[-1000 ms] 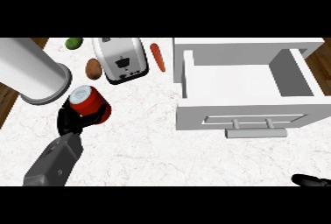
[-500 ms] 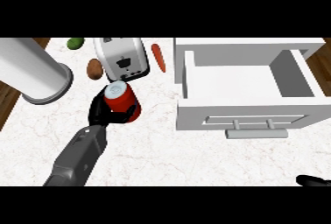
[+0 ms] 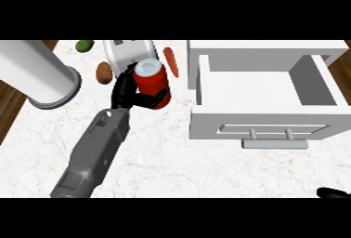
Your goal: Pick up the can, place it into the drawer and close the drawer
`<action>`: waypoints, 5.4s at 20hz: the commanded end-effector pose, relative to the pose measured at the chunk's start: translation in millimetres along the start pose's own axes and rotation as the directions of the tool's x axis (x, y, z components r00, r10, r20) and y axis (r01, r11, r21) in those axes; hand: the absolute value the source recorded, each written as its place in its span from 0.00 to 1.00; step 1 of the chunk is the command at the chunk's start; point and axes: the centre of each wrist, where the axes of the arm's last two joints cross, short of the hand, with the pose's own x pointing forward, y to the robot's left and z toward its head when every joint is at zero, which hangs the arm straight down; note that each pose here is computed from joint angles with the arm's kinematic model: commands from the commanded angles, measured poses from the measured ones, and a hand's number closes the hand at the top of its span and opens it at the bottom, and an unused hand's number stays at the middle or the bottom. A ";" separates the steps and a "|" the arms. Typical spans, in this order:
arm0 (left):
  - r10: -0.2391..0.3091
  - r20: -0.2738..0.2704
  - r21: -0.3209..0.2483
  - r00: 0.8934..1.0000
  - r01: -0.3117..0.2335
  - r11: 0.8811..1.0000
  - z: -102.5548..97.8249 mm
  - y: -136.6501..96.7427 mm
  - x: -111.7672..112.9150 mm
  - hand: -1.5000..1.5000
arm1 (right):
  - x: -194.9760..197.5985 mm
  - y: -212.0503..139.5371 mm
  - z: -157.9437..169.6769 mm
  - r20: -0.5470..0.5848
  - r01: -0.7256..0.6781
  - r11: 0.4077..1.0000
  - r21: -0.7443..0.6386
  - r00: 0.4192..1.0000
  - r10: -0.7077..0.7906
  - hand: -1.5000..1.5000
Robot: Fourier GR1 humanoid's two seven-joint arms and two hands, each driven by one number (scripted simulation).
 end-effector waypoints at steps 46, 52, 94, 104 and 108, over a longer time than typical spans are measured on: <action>-0.223 0.015 0.019 0.975 0.223 0.975 -77.2 -197.6 248.9 0.00 | 22.2 6.5 -19.2 0.042 0.000 0.999 0.047 0.999 -0.002 0.00; -0.218 0.020 0.106 0.976 0.215 0.971 -80.2 -195.4 246.2 0.00 | 10.3 21.1 -34.1 0.059 0.013 0.997 0.082 0.998 -0.018 0.00; -0.120 0.033 0.138 0.992 0.115 0.984 -92.0 -161.5 255.1 0.00 | -112.2 168.8 -150.0 0.377 -0.859 0.504 0.090 0.498 0.781 0.00; -0.121 0.028 0.138 0.992 0.116 0.984 -92.9 -125.4 252.1 0.00 | -133.7 184.7 -187.8 0.313 -0.873 0.485 -0.054 0.446 0.838 0.00; -0.126 0.018 0.128 0.992 0.122 0.984 -92.6 -110.2 249.6 0.00 | -118.8 200.6 -207.6 0.311 -0.873 0.478 -0.100 0.429 0.848 0.00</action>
